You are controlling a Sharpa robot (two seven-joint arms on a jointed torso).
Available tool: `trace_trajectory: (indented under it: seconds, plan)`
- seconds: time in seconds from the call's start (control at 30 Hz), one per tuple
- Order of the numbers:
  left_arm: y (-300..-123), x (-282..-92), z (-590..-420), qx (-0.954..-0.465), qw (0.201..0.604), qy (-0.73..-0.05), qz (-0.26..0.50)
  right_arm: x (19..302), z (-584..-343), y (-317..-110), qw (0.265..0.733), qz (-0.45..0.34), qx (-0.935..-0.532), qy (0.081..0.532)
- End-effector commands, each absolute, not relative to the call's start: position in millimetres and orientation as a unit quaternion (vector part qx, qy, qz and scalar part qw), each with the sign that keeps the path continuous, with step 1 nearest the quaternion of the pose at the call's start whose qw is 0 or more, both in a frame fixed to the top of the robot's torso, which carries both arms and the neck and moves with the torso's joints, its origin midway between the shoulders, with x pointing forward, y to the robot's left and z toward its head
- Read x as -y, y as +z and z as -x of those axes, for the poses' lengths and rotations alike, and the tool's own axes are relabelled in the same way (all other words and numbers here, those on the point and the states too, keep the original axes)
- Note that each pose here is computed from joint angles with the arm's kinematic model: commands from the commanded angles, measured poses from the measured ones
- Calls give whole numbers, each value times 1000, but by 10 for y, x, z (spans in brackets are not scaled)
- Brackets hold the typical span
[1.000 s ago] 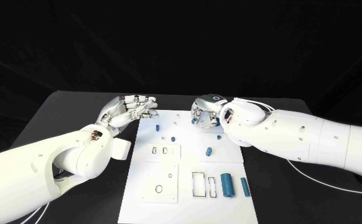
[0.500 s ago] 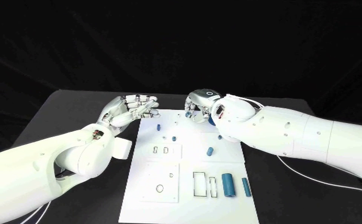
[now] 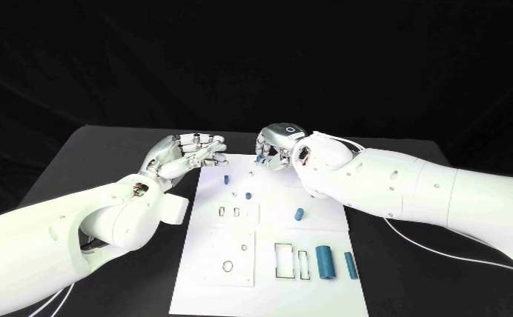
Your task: Assemble the parts on the task board
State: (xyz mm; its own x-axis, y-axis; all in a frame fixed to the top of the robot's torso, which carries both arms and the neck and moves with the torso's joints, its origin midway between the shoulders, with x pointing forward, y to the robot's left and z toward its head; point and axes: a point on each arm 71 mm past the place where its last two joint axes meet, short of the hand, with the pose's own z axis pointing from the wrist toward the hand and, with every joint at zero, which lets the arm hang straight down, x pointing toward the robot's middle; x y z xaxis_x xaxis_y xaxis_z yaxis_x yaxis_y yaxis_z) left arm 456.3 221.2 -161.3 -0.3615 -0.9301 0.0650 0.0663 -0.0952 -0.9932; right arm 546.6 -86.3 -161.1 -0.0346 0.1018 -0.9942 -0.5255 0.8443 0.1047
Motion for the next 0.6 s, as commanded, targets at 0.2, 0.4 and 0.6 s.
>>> trace_trajectory:
  seconds: [0.2, 0.4, 0.6]
  plan:
    - [-1571, -2176, -4567, -540, 393, -633, 392, 813, -5487, -1619, 679, 164, -677, 232]
    - [-1553, -2170, -4571, -539, 393, -634, 391, 784, -5492, -1635, 676, 165, -679, 233]
    - [-1541, -2167, -4575, -539, 393, -635, 390, 772, -5500, -1654, 674, 165, -682, 233]
